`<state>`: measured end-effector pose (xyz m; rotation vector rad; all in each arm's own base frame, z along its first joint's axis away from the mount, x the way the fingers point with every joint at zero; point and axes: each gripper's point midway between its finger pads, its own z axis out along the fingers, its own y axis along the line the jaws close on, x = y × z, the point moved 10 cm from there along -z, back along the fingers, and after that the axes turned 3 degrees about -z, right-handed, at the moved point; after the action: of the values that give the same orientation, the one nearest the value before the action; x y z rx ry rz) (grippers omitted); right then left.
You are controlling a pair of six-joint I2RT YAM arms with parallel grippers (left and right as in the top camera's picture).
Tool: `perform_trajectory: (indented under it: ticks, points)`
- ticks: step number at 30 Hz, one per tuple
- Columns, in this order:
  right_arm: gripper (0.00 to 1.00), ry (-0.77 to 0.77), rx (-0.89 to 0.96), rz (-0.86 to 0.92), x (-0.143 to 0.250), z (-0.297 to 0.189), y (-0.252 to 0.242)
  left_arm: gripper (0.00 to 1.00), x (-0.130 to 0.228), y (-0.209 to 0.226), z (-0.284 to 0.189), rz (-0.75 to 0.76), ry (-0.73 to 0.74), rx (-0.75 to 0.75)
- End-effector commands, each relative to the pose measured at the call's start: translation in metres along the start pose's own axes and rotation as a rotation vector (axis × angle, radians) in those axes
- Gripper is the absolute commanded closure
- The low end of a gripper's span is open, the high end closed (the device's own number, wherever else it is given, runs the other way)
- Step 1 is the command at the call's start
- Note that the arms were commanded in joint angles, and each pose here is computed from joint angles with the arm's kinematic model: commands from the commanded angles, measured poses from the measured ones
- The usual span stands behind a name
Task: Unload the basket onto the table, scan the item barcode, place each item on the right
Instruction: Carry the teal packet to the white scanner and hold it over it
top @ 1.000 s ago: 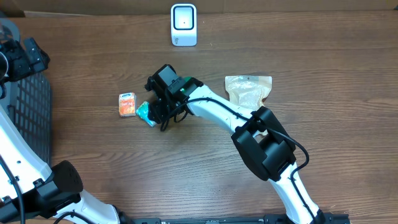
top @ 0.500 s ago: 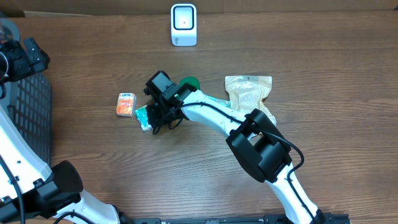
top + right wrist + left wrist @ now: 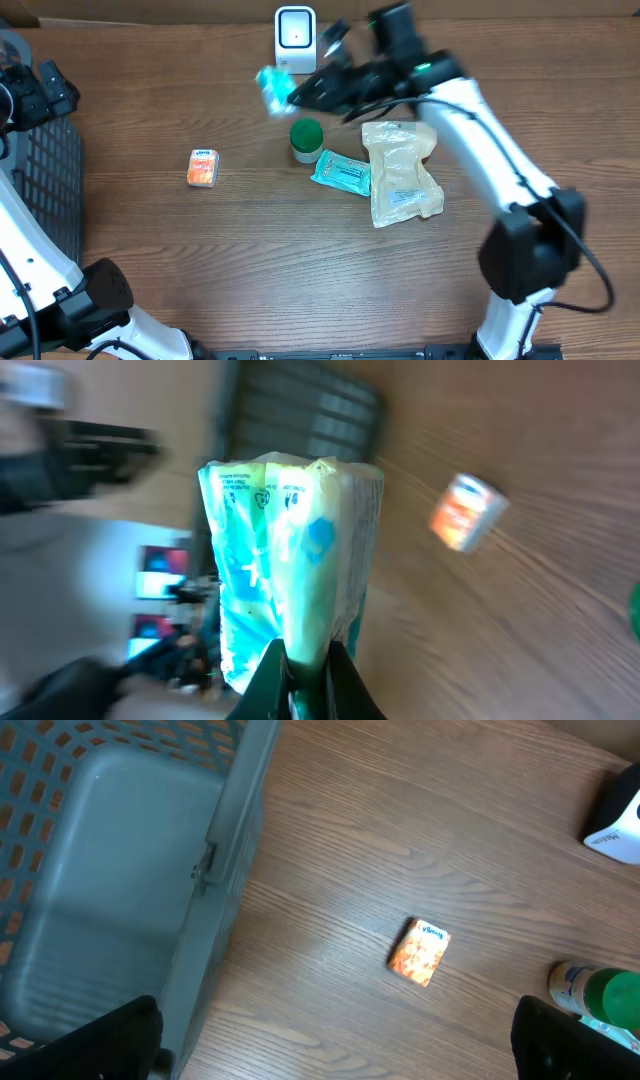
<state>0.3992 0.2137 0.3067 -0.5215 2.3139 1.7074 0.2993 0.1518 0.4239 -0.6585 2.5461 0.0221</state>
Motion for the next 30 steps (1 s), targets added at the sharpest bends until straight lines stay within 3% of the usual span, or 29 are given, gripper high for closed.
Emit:
perform_trajectory:
  ticks: [1,6,12,15,17,18,24,30]
  points:
    - [0.96,0.051,-0.225,0.001,-0.001,-0.026,0.015,0.0,0.001,-0.003,-0.01,0.028,-0.029,0.005]
    - [0.96,0.044,-0.313,0.035,-0.006,-0.054,0.011,0.0,0.001,-0.003,-0.01,0.028,-0.029,0.005]
    - [0.96,0.017,-0.294,0.052,-0.009,-0.064,0.007,0.01,0.001,-0.003,-0.01,0.028,-0.029,0.005]
    - [0.96,-0.019,-0.199,0.019,-0.011,-0.054,0.003,0.0,0.001,-0.003,-0.01,0.028,-0.029,0.005]
    - [0.96,-0.055,-0.053,0.015,-0.01,-0.043,-0.005,0.0,0.001,-0.003,-0.01,0.028,-0.029,0.005]
    - [0.96,-0.086,0.128,0.059,-0.007,-0.032,-0.015,0.0,0.001,-0.003,-0.01,0.028,-0.029,0.005]
    - [0.96,-0.141,0.753,0.063,0.009,0.003,-0.028,0.0,0.001,-0.003,-0.01,0.028,-0.029,0.005]
    - [0.96,-0.305,1.177,-0.203,-0.01,0.0,0.02,0.0,0.001,-0.003,-0.01,0.028,-0.029,0.005]
